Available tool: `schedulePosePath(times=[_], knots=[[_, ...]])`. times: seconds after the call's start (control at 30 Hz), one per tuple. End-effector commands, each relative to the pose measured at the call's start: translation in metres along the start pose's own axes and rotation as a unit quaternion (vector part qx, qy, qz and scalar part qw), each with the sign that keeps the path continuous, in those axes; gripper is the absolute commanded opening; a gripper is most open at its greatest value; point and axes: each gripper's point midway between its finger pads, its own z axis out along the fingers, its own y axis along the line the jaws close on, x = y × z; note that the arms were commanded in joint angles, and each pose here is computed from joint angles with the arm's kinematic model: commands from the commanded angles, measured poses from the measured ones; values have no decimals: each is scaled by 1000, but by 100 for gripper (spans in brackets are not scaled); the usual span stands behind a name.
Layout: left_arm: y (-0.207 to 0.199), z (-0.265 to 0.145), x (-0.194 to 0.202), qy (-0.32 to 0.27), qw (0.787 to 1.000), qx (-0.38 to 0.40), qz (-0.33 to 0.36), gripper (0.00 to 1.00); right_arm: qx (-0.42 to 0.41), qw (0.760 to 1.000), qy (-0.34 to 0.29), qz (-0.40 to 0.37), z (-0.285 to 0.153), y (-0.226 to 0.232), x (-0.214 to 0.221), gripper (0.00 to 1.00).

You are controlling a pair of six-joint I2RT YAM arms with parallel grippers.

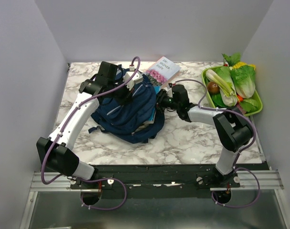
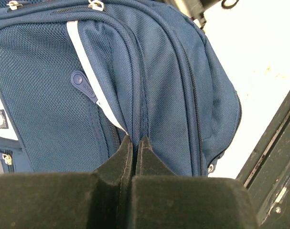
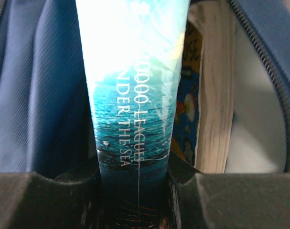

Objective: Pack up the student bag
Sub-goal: Place the book in the student bag.

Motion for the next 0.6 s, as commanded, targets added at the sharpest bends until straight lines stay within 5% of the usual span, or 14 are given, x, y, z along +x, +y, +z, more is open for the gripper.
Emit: schedulePosePath(times=[0.0, 0.13, 0.33, 0.57], knots=[[-30, -8, -42, -90, 994, 58, 20, 0, -50, 996, -54, -53, 22, 49, -21, 1], [-27, -4, -49, -106, 993, 55, 9, 0, 7, 996, -15, -88, 47, 39, 12, 33], [-18, -4, -48, -112, 992, 58, -11, 0, 89, 988, 24, -125, 33, 8, 27, 67], [-4, -13, -49, -124, 991, 48, -26, 0, 200, 959, 5, -201, -10, -29, 20, 77]])
